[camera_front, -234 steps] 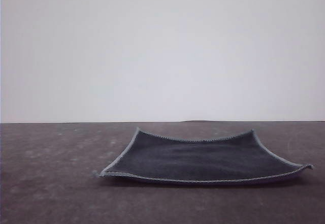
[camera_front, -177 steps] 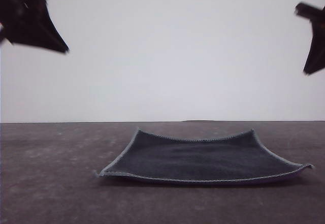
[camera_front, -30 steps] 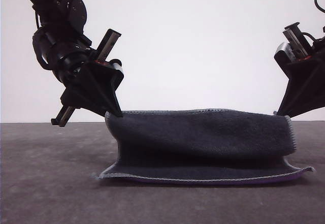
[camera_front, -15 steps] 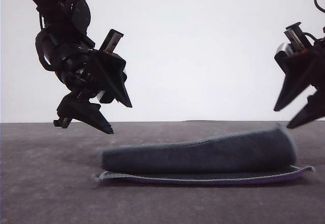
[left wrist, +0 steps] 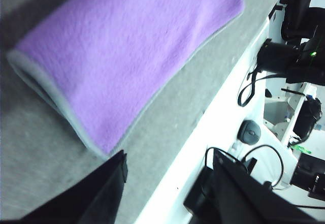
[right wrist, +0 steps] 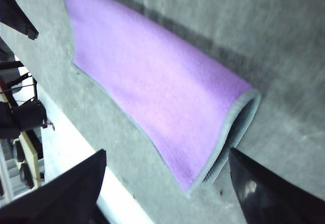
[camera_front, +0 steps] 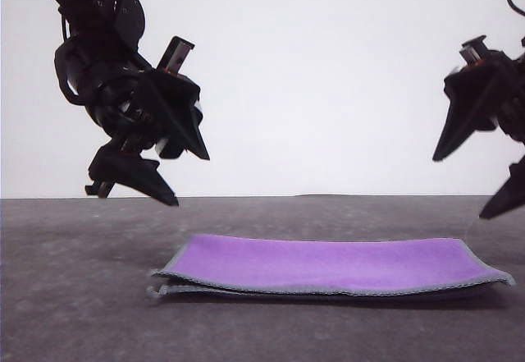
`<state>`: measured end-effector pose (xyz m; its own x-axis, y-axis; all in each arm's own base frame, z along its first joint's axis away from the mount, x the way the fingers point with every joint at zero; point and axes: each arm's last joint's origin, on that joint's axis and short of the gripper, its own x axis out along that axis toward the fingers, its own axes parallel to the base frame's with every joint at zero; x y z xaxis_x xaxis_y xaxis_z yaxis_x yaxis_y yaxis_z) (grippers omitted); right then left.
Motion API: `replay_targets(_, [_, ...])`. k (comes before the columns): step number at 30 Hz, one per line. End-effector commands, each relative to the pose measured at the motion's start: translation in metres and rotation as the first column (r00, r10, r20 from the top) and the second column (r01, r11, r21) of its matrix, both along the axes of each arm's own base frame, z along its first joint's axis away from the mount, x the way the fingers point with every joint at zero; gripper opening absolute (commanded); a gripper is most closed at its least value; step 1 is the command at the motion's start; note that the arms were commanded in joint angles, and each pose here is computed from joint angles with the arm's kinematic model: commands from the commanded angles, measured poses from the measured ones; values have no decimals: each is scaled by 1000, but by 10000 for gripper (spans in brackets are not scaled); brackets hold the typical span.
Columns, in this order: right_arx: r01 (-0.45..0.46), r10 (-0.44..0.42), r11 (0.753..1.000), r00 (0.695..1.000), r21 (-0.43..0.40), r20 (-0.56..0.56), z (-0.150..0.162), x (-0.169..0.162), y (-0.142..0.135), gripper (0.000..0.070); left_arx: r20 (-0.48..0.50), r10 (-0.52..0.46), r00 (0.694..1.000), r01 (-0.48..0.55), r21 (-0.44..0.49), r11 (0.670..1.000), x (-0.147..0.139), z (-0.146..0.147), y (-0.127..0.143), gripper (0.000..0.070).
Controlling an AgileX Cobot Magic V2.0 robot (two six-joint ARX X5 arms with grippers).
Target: Fold clothes
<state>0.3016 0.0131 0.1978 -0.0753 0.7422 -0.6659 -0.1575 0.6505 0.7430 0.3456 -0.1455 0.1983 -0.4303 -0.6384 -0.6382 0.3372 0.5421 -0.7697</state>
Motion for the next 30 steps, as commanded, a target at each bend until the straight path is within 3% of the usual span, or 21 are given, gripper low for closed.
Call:
replay_targets(1, [-1, 1, 1000, 997, -2, 75, 16, 4, -3, 491, 80, -3, 997, 7, -40, 999, 1, 22, 6, 325])
replay_targets(5, [23, -10, 998, 977, -61, 212, 55, -1, -8, 491, 213, 43, 976, -30, -65, 997, 5, 59, 16, 325])
replay_targets(8, [84, -30, 984, 946, -155, 323, 90, -14, -11, 491, 359, 86, 929, -95, 8, 995, 6, 91, 25, 325])
replay_targets(10, [137, -42, 967, 919, -216, 392, 113, -28, -12, 491, 469, 115, 876, -187, 110, 976, 4, 110, 31, 325])
replay_targets(12, [204, -56, 942, 879, -267, 473, 136, -47, -13, 491, 594, 128, 795, -300, 201, 932, -2, 131, 37, 326])
replay_targets(14, [254, -59, 923, 836, -290, 546, 156, -69, -13, 491, 672, 135, 728, -370, 220, 903, -11, 149, 42, 326])
replay_targets(15, [273, -59, 917, 814, -290, 578, 164, -79, -13, 491, 688, 138, 713, -376, 208, 903, -17, 157, 44, 326])
replay_targets(20, [331, -67, 909, 714, -252, 697, 194, -131, -10, 491, 707, 152, 690, -387, 184, 903, -50, 178, 55, 325])
replay_targets(23, [367, -69, 894, 677, -255, 733, 199, -151, -10, 491, 713, 154, 685, -389, 179, 904, -65, 178, 59, 325])
replay_targets(26, [380, -83, 891, 673, -247, 735, 192, -156, -10, 491, 700, 156, 697, -392, 190, 900, -78, 170, 64, 325])
replay_targets(30, [362, -103, 897, 728, -253, 678, 158, -143, -10, 491, 675, 167, 719, -402, 207, 892, -96, 149, 71, 325])
